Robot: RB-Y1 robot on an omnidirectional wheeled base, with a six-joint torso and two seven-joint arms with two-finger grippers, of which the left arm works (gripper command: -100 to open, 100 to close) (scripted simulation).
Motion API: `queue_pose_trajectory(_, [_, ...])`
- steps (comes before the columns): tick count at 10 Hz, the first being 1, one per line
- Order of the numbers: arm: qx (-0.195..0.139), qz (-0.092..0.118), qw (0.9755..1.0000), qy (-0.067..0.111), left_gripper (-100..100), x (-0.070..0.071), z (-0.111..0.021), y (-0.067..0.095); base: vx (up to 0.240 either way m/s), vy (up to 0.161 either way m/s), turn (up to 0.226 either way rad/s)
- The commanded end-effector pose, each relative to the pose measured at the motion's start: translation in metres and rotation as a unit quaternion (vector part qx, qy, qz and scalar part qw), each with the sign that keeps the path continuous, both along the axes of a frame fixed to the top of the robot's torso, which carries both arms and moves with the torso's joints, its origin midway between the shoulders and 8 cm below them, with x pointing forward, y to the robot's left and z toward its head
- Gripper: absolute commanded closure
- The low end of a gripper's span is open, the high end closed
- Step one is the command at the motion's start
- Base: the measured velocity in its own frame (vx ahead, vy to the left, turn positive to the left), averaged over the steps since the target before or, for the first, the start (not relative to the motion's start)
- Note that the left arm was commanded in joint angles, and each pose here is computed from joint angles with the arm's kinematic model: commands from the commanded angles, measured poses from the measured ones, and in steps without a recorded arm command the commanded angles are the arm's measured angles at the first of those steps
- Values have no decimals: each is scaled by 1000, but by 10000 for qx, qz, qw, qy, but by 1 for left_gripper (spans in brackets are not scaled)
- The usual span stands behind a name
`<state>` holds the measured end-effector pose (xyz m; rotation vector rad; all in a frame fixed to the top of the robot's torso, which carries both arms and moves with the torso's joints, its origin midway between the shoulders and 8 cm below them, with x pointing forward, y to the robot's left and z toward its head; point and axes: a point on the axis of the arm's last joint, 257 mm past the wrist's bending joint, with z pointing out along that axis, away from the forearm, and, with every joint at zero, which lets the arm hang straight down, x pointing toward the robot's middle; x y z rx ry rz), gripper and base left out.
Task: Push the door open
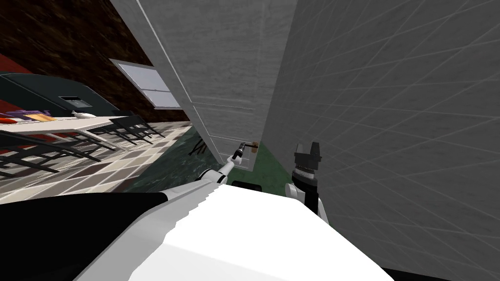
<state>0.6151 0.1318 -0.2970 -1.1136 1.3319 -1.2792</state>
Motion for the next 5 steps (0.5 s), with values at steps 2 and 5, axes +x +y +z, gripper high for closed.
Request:
queue_pose_trajectory(2, [-123,-14,9999,-17,100,4,4,-9,-23,-204,165])
queue_pose_trajectory(5, [-179,-42,9998,-5,100,4,4,-17,-103,-117,39])
